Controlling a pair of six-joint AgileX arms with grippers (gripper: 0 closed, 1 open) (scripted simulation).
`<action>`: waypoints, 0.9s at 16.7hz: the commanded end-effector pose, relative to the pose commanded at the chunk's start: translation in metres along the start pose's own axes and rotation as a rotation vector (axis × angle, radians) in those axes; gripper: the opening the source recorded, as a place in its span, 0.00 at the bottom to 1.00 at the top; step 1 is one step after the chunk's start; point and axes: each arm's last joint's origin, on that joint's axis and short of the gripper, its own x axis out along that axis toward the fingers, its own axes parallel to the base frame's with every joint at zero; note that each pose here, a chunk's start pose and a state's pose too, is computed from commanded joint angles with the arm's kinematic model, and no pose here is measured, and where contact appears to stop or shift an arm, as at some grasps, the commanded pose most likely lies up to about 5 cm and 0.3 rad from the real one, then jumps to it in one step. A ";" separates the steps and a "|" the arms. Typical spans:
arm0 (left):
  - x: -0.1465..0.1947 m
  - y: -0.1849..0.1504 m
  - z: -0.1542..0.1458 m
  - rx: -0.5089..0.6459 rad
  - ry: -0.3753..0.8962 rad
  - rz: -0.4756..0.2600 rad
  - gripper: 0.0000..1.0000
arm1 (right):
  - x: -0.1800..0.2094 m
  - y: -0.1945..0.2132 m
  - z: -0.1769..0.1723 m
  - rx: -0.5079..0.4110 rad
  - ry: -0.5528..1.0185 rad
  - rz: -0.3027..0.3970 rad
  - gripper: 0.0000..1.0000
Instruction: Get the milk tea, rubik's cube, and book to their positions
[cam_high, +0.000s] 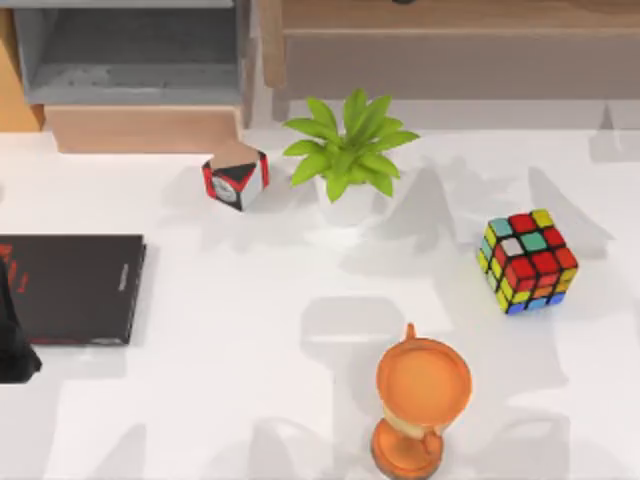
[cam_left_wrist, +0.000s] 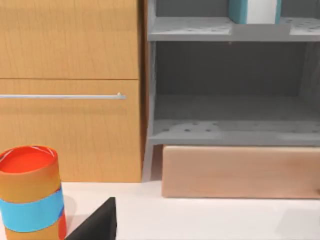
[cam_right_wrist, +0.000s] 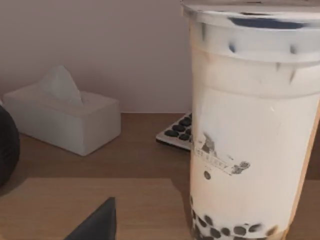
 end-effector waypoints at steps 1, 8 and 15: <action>0.000 0.000 0.000 0.000 0.000 0.000 1.00 | 0.012 -0.005 -0.005 0.001 -0.006 0.000 1.00; 0.000 0.000 0.000 0.000 0.000 0.000 1.00 | 0.043 -0.019 -0.023 0.003 -0.030 -0.001 1.00; 0.000 0.000 0.000 0.000 0.000 0.000 1.00 | 0.059 -0.019 -0.022 0.003 -0.027 -0.001 1.00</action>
